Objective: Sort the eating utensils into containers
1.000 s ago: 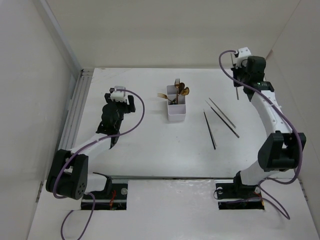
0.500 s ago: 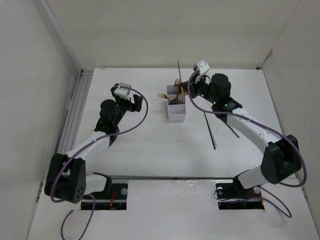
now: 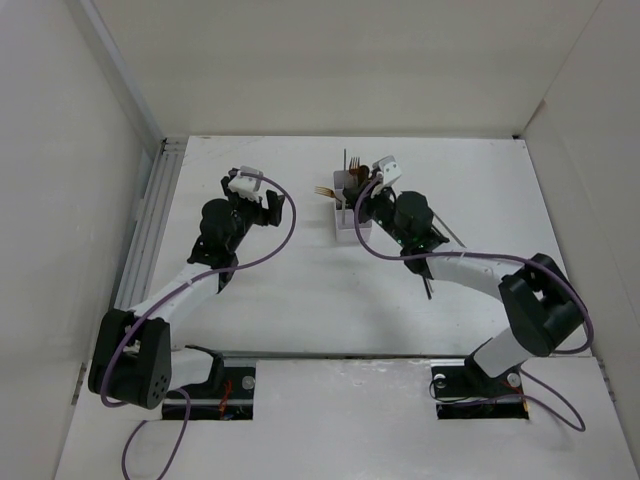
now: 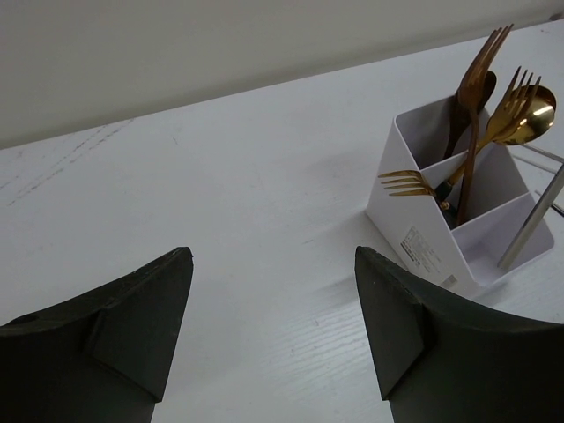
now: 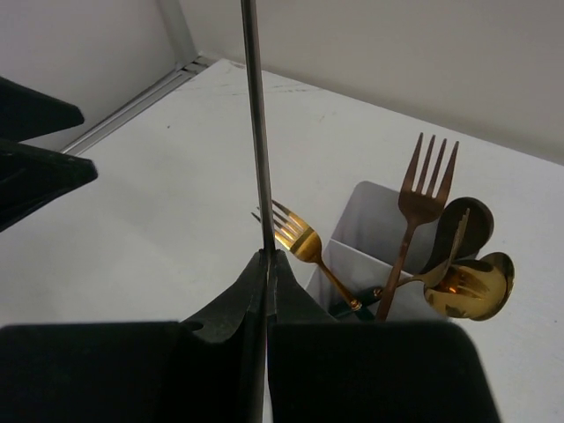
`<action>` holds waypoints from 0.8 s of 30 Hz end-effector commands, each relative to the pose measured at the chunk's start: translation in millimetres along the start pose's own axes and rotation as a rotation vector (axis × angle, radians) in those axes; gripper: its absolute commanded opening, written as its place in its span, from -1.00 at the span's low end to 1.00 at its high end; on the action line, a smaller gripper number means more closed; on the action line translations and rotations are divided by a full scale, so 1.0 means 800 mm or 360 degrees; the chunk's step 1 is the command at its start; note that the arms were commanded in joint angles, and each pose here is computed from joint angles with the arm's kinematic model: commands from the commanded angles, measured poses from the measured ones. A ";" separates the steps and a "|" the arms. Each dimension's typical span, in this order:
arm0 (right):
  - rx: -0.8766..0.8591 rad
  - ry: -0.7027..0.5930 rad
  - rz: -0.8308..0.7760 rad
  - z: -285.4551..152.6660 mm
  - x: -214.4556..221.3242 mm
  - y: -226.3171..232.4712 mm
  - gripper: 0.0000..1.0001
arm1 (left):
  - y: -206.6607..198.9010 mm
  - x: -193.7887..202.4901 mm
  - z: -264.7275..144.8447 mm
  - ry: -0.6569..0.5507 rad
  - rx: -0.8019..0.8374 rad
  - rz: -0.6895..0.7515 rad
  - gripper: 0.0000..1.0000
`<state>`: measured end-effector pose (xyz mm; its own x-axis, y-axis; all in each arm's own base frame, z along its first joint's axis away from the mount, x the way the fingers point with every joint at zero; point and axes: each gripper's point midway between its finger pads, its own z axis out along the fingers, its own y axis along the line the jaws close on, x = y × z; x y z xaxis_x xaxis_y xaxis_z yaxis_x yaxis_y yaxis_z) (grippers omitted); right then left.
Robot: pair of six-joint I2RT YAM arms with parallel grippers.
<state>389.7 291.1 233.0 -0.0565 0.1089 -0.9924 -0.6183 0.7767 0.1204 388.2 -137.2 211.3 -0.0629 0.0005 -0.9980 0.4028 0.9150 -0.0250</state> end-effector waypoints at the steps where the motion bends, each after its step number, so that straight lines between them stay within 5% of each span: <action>1: 0.0132 -0.0268 0.0031 0.009 -0.042 -0.015 -1.00 | -0.001 -0.049 -0.001 -0.0152 -0.0006 0.0037 0.43; 24: 0.0268 0.0006 0.0045 0.013 0.053 -0.040 -0.92 | 0.001 -0.043 -0.002 -0.0138 -0.0020 0.0019 0.43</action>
<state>413.3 276.2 187.4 -0.0785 0.1094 -0.9909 -0.4813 0.8663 0.1338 388.4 -133.9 208.0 -0.0767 0.0040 -0.9970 0.3853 0.9224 -0.0259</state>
